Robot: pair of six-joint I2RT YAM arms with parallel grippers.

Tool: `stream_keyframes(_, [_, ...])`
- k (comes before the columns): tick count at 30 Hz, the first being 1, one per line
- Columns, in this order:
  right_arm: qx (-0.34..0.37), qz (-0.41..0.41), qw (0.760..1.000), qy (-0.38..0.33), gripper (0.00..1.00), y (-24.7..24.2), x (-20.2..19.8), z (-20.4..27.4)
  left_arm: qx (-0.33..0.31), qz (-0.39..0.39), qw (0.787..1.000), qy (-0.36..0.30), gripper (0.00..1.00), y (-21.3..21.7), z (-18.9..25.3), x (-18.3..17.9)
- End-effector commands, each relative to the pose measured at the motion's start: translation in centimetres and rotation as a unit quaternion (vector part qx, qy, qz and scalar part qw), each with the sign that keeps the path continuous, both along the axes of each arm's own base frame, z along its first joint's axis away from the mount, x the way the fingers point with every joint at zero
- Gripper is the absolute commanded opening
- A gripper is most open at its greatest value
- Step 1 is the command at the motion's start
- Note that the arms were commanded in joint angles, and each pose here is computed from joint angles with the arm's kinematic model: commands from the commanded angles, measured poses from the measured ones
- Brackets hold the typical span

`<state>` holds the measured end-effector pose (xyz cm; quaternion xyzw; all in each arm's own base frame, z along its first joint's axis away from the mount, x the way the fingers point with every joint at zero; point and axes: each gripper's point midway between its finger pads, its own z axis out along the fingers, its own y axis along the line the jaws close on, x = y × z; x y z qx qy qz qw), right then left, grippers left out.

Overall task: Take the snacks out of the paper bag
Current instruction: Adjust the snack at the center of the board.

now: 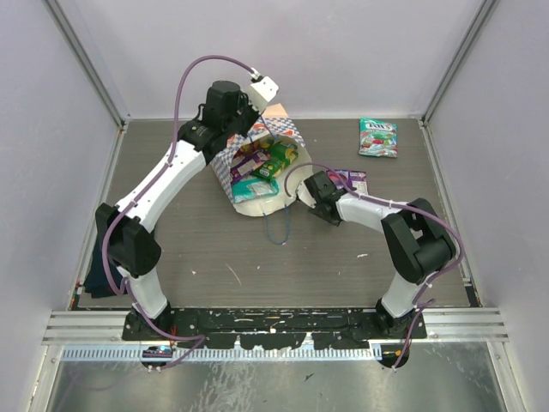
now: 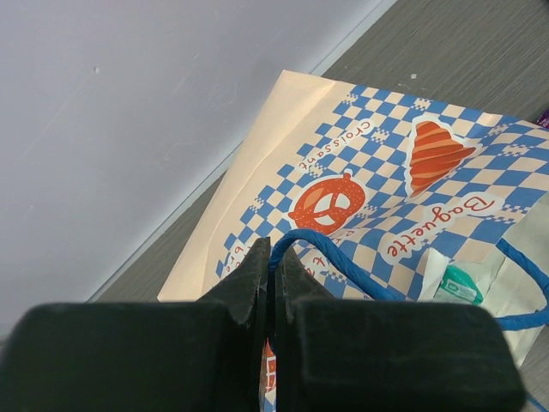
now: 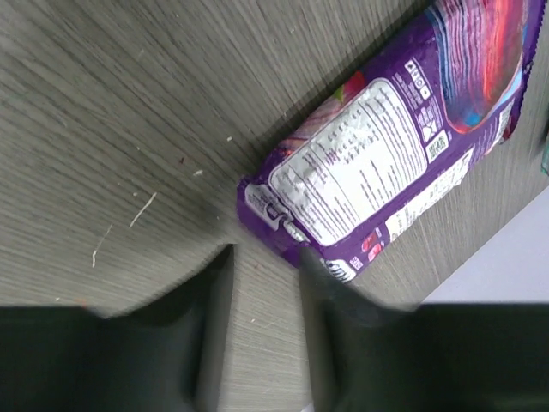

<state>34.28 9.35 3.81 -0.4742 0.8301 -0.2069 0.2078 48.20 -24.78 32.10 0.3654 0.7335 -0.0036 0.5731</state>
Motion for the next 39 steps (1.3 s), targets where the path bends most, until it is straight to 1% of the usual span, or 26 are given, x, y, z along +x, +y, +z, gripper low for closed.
stream_keyframes(1, [0.009,-0.011,0.999,-0.035,0.25,0.5,2.3,0.6,-0.014,0.001,0.999,-0.052,0.02,0.9,4.4,-0.9])
stream_keyframes(2, [0.008,-0.018,0.999,-0.038,0.12,0.3,2.6,0.5,-0.016,0.001,0.998,-0.054,0.02,1.0,4.6,-0.9])
stream_keyframes(3, [0.007,-0.024,0.999,-0.037,0.03,0.1,2.6,0.4,-0.017,0.001,0.998,-0.055,0.01,1.0,4.7,-1.0])
stream_keyframes(4, [0.009,-0.027,0.999,-0.038,0.01,0.1,2.6,0.8,-0.019,0.001,0.998,-0.056,0.01,1.0,4.8,-1.1])
stream_keyframes(6, [0.019,-0.023,0.998,-0.051,0.01,0.8,2.4,2.9,-0.024,0.001,0.998,-0.059,0.01,1.2,5.1,-1.4])
stream_keyframes(9, [0.047,-0.008,0.995,-0.084,0.01,2.7,1.7,8.6,-0.040,-0.001,0.997,-0.068,0.02,1.1,6.1,-1.8])
stream_keyframes(12, [0.075,-0.008,0.993,-0.093,0.01,4.1,0.3,13.8,-0.046,0.000,0.997,-0.068,0.02,1.0,6.1,-1.8])
stream_keyframes(15, [0.063,-0.013,0.994,-0.085,0.01,3.6,-0.7,16.7,-0.044,0.001,0.997,-0.064,0.02,0.9,6.2,-1.4])
stream_keyframes(18, [0.048,0.009,0.994,-0.099,0.01,3.3,0.2,19.0,-0.038,0.011,0.996,-0.074,0.02,1.2,6.5,-1.0])
stream_keyframes(20, [0.054,0.021,0.993,-0.107,0.01,3.0,2.3,19.7,-0.025,0.027,0.996,-0.081,0.02,1.8,6.4,-0.6])
stream_keyframes(21, [0.054,0.023,0.993,-0.101,0.01,2.8,3.7,19.4,-0.021,0.035,0.996,-0.083,0.02,2.1,6.4,-0.4])
stream_keyframes(25, [0.040,0.002,0.997,-0.072,0.01,0.2,10.1,16.3,-0.021,0.044,0.995,-0.087,0.02,2.4,6.6,-0.3])
stream_keyframes(26, [0.041,-0.006,0.996,-0.075,0.01,-0.3,11.9,15.7,-0.022,0.045,0.995,-0.087,0.02,2.3,6.6,-0.3])
stream_keyframes(28, [0.031,-0.028,0.994,-0.101,0.01,-1.5,15.7,14.4,-0.023,0.045,0.995,-0.089,0.02,2.4,6.7,-0.3])
stream_keyframes(30, [0.020,-0.032,0.992,-0.122,0.01,-2.5,19.0,13.2,-0.025,0.045,0.995,-0.089,0.02,2.4,6.7,-0.3])
stream_keyframes(32, [-0.005,-0.019,0.992,-0.129,0.01,-2.8,21.7,12.4,-0.034,0.036,0.995,-0.085,0.01,2.0,6.8,-0.6])
stream_keyframes(36, [-0.036,0.022,0.985,-0.170,0.01,-2.2,26.9,12.0,-0.051,0.025,0.995,-0.081,0.02,1.7,7.3,-1.2])
stream_keyframes(39, [-0.034,0.047,0.977,-0.207,0.01,-0.8,29.5,12.8,-0.052,0.042,0.994,-0.091,0.01,2.5,7.8,-1.4])
